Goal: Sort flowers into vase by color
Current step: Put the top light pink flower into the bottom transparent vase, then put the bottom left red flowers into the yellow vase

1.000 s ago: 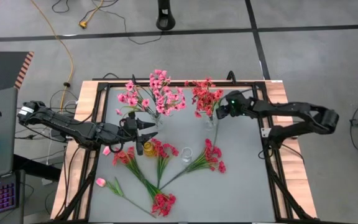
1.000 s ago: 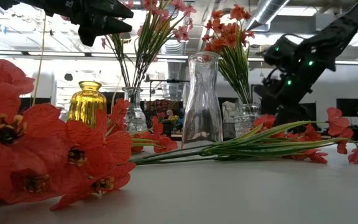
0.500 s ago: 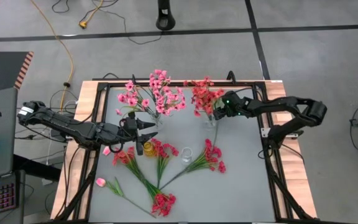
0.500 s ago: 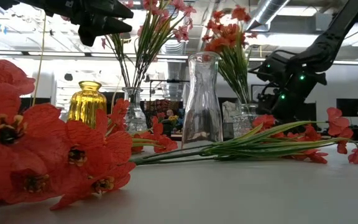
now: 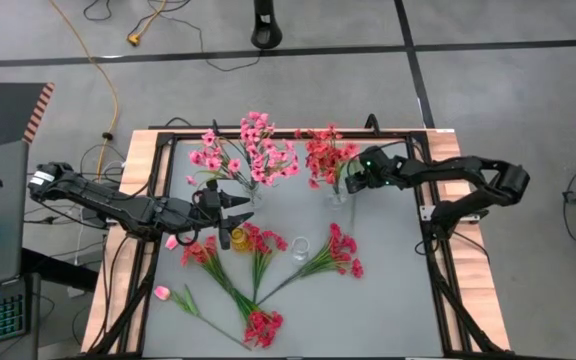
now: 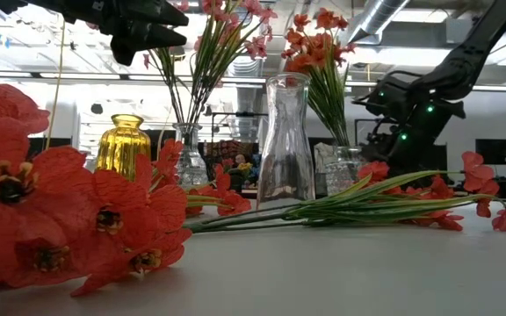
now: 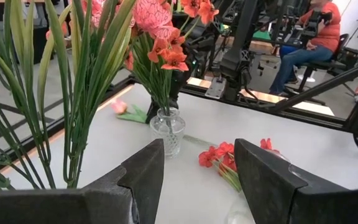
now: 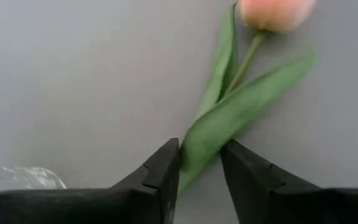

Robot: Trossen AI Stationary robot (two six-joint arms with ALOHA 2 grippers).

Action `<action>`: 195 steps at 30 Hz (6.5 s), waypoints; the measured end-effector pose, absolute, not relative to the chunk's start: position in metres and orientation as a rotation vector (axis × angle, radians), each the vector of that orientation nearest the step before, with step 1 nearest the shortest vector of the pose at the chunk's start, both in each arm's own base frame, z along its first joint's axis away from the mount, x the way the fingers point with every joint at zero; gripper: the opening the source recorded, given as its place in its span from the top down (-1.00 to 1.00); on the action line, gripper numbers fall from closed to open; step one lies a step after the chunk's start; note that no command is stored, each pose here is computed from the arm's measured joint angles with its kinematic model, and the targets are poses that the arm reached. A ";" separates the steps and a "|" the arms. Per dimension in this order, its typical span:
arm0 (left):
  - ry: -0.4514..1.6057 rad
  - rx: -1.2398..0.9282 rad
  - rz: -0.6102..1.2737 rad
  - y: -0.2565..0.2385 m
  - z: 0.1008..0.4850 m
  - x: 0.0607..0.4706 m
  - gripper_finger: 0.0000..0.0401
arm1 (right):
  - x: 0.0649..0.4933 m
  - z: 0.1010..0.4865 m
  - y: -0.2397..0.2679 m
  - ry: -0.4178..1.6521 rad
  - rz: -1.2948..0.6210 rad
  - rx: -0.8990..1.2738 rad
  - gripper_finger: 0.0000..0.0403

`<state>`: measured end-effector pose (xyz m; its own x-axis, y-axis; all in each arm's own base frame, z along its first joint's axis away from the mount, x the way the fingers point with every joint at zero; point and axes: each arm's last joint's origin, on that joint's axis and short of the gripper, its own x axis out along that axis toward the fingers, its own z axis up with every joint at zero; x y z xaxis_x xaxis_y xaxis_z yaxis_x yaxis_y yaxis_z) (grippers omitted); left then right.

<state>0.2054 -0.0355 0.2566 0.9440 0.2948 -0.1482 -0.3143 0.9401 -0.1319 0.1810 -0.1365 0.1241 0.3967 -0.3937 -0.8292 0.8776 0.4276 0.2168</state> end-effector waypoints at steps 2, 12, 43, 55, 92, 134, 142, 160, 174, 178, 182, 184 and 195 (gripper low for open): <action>0.130 -0.154 0.312 -0.035 0.256 0.205 0.09 | 0.177 0.125 -0.137 0.792 -0.921 0.738 0.40; 0.133 -0.154 0.312 -0.035 0.256 0.205 0.09 | 0.164 0.129 -0.139 0.831 -0.976 0.764 0.78; 0.131 -0.155 0.312 -0.035 0.256 0.205 0.09 | 0.121 0.244 -0.078 0.253 -0.636 0.630 0.88; 0.131 -0.155 0.312 -0.035 0.256 0.205 0.09 | 0.117 0.297 -0.032 -0.164 -0.216 0.477 0.88; 0.133 -0.149 0.303 -0.036 0.256 0.205 0.09 | 0.238 0.274 0.046 -0.696 0.121 -0.110 0.88; 0.143 -0.148 0.304 -0.036 0.255 0.205 0.09 | 0.286 0.236 0.054 -0.413 0.021 -0.111 0.52; 0.148 -0.169 0.253 -0.037 0.255 0.206 0.09 | 0.285 0.235 0.054 -0.342 0.024 -0.124 0.13; 0.398 -0.374 0.171 -0.058 0.303 0.198 0.09 | 0.233 0.266 0.042 0.031 0.021 -0.190 -0.09; 0.738 -0.510 -0.033 -0.105 0.265 0.210 0.09 | 0.209 0.274 0.038 0.104 0.028 -0.204 -0.08; 0.870 -0.496 -0.080 -0.116 0.243 0.221 0.09 | 0.210 0.274 0.038 0.106 0.028 -0.205 -0.08; 0.988 -0.482 -0.124 -0.127 0.221 0.229 0.09 | 0.210 0.273 0.038 0.106 0.028 -0.205 -0.08; 1.027 -0.478 -0.148 -0.132 0.212 0.233 0.09 | 0.210 0.273 0.038 0.106 0.028 -0.204 -0.08; 1.067 -0.163 -0.318 -0.155 0.186 0.266 0.09 | 0.210 0.273 0.038 0.109 0.028 -0.205 -0.08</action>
<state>0.2661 -0.1553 0.1857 0.4426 -0.3331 -0.8325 0.1770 0.9426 -0.2831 0.2096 0.0377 0.2732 0.9937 0.0167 -0.1110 -0.0389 0.9787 -0.2015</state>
